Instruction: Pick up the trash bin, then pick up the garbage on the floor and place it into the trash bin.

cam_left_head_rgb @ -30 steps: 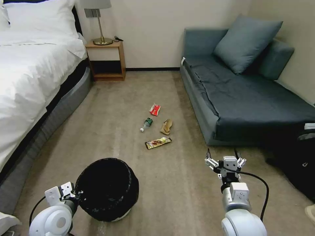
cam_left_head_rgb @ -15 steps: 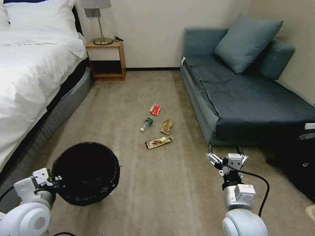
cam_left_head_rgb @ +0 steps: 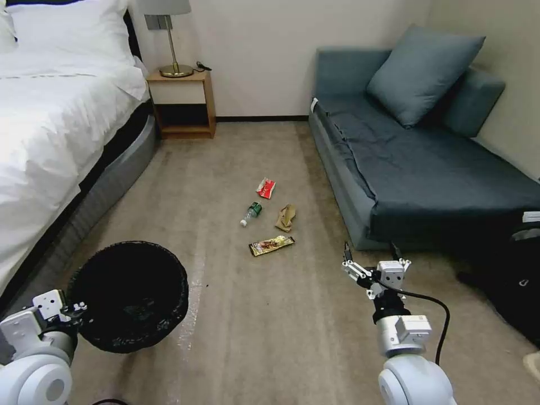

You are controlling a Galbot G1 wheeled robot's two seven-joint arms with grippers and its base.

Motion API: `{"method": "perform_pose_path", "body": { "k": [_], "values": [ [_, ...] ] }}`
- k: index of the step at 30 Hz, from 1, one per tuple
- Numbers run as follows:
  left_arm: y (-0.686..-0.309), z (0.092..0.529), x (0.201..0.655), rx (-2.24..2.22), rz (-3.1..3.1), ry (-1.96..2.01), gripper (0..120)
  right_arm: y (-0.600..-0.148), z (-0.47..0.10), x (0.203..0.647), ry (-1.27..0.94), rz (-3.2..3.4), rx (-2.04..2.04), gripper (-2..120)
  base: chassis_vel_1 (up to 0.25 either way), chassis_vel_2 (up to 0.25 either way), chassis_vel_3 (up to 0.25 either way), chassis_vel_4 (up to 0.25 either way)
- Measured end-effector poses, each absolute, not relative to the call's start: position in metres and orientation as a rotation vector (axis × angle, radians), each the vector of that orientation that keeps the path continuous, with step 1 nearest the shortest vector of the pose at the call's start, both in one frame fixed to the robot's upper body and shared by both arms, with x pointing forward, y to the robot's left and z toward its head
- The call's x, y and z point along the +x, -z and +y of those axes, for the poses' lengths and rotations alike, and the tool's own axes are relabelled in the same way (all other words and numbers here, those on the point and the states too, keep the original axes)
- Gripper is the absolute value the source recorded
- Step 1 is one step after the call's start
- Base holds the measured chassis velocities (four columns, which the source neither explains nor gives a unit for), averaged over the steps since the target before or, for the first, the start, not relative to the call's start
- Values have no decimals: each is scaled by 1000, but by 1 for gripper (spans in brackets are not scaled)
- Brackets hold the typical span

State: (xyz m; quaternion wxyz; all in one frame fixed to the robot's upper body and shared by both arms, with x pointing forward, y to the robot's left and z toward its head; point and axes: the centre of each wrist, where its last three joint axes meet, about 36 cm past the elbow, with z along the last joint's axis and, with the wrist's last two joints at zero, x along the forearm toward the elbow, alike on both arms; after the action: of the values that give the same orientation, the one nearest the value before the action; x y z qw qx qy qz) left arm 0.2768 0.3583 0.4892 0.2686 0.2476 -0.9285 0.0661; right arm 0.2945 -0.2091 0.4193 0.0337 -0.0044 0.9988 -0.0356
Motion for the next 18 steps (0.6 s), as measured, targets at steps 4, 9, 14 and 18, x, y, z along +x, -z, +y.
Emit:
{"method": "perform_pose_path", "body": {
  "k": [4,9,14,18],
  "values": [
    [-487,358,278,669,-2502,-184,2,-418,-208,295,114,3073,-20,100,-113,116,119,-106],
    [-484,357,280,668,-2503,-187,2,-417,-209,295,119,3075,-20,100,-211,181,210,-186],
    [-481,357,283,668,-2500,-191,2,-414,-209,296,128,3076,-19,100,-243,257,253,-256],
    [-480,358,284,670,-2499,-192,2,-412,-209,297,131,3077,-22,100,-270,285,284,-285]
  ]
}}
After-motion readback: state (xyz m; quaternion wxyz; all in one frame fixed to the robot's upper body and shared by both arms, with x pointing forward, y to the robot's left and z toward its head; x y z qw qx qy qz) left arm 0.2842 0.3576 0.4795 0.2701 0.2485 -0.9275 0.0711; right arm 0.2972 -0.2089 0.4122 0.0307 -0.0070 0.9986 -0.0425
